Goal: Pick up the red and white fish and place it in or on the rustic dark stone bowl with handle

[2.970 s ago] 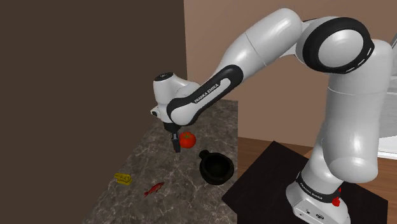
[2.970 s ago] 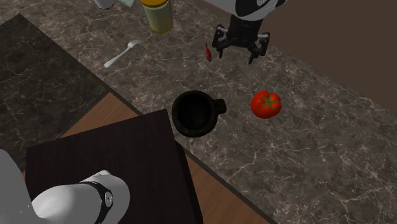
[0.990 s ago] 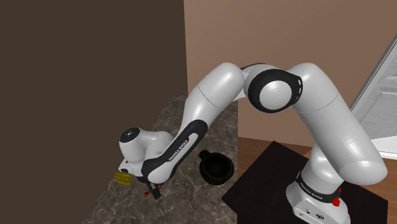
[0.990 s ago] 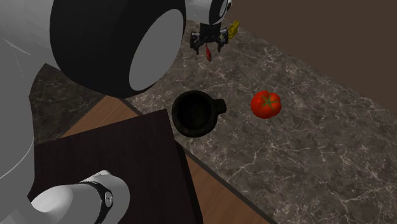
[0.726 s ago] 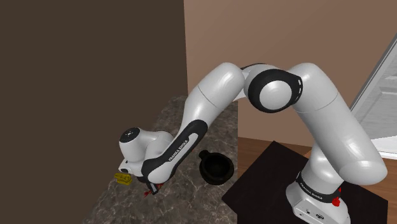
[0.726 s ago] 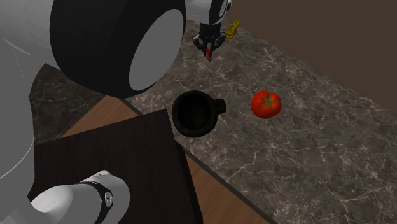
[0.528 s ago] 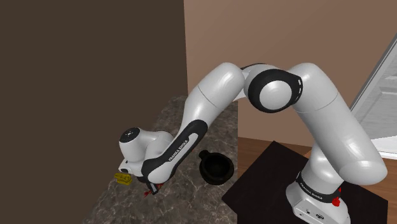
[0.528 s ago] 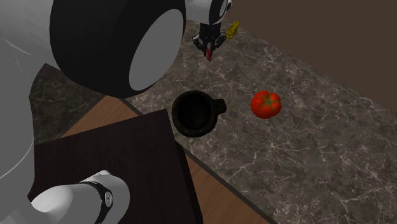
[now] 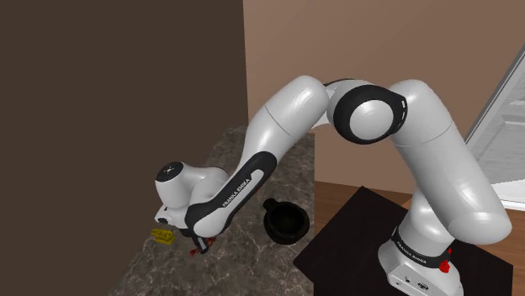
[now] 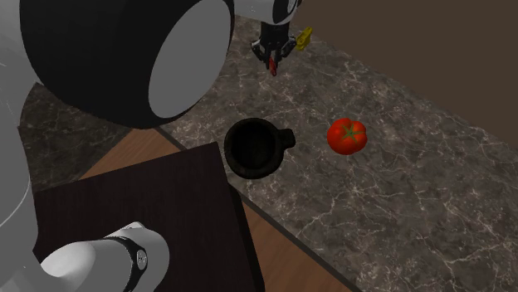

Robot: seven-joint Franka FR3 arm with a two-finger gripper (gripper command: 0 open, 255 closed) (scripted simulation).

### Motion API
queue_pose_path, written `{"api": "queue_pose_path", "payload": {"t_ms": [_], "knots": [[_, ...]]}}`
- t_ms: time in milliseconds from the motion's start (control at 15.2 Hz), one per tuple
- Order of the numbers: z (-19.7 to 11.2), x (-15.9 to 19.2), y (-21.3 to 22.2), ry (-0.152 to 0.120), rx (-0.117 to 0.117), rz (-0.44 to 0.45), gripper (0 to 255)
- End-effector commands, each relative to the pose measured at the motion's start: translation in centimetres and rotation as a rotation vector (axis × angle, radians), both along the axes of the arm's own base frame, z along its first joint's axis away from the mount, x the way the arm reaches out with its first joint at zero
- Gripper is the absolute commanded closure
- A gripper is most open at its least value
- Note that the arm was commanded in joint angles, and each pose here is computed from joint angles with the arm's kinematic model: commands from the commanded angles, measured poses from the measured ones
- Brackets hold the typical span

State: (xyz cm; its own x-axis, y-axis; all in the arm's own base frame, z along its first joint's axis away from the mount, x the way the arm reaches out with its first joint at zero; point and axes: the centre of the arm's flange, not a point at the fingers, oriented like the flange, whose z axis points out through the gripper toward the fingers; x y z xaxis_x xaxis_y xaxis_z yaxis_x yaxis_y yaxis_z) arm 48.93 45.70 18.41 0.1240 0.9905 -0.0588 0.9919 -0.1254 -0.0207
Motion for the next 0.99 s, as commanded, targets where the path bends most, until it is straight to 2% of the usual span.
{"api": "queue_pose_path", "payload": {"t_ms": [0, 924], "knots": [[1.1, 0.0, 0.1, 0.0, 0.0, 0.0, 255], [8.4, 0.0, 0.1, 0.0, 0.0, 0.0, 255]]}}
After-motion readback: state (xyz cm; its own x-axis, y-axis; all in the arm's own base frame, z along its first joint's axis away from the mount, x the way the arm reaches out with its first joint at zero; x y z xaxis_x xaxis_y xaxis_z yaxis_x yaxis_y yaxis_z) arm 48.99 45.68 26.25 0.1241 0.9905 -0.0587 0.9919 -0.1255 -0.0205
